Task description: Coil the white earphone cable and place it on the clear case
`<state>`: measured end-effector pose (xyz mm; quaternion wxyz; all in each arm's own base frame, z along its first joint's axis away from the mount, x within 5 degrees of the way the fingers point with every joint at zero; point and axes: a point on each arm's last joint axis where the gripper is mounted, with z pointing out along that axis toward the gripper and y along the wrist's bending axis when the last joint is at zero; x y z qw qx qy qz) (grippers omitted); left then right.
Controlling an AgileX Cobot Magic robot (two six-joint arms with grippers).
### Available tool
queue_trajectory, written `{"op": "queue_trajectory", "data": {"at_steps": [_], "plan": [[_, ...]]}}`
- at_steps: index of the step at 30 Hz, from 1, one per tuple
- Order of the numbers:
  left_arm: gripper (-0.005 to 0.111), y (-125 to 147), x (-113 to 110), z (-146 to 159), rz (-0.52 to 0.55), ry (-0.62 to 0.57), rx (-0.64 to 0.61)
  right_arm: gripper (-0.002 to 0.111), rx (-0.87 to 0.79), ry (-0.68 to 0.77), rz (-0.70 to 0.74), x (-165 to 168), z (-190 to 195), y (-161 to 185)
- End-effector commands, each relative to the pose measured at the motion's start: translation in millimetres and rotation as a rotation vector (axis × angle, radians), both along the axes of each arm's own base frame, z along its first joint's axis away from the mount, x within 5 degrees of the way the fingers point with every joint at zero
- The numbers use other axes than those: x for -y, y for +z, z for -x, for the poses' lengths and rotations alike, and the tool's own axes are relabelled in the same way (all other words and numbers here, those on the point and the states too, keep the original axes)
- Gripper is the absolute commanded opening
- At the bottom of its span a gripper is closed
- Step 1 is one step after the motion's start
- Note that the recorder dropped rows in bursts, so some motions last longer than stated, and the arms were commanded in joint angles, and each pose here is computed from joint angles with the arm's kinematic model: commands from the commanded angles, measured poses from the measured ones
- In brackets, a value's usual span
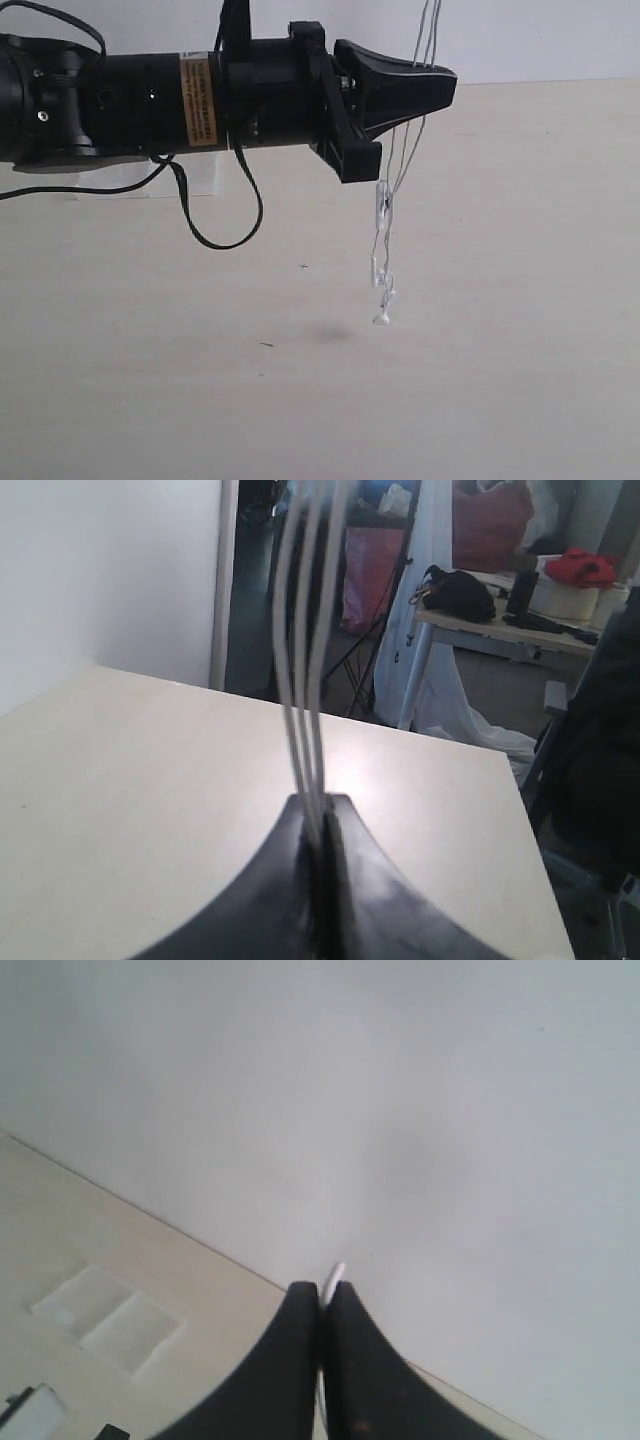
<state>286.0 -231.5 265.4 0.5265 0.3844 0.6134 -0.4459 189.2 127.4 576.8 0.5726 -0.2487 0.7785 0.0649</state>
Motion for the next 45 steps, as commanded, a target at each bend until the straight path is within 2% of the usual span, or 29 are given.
{"op": "queue_trajectory", "data": {"at_steps": [1,7,17,23,30,35,40,45], "plan": [[0.000,20.2,-4.5,9.6,0.016,-0.025,0.006,0.000,-0.008,-0.050,0.004,4.4,-0.3,0.2],[0.000,39.0,-10.0,19.3,0.017,-0.024,0.032,0.000,0.003,-0.115,0.014,6.6,-6.6,-0.8],[0.000,43.7,-14.9,20.6,-0.037,0.026,0.024,0.000,0.016,-0.204,0.060,12.3,-12.5,-6.6],[0.000,54.9,-19.2,27.1,-0.036,0.027,0.040,0.000,-0.013,-0.250,0.154,8.6,-24.6,-26.1],[0.000,62.9,-39.0,24.9,-0.082,0.091,0.003,0.000,-0.095,-0.319,0.198,17.1,-38.6,-51.6],[0.000,69.1,-49.7,23.9,-0.072,0.117,-0.010,0.000,-0.158,-0.343,0.232,24.5,-42.2,-70.9],[0.000,73.4,-51.1,26.5,-0.068,0.120,0.002,0.000,-0.224,-0.364,0.244,28.0,-39.3,-92.8],[0.000,75.9,-51.8,28.1,-0.057,0.122,-0.010,0.000,-0.330,-0.370,0.292,24.8,-41.9,-129.1]]}}
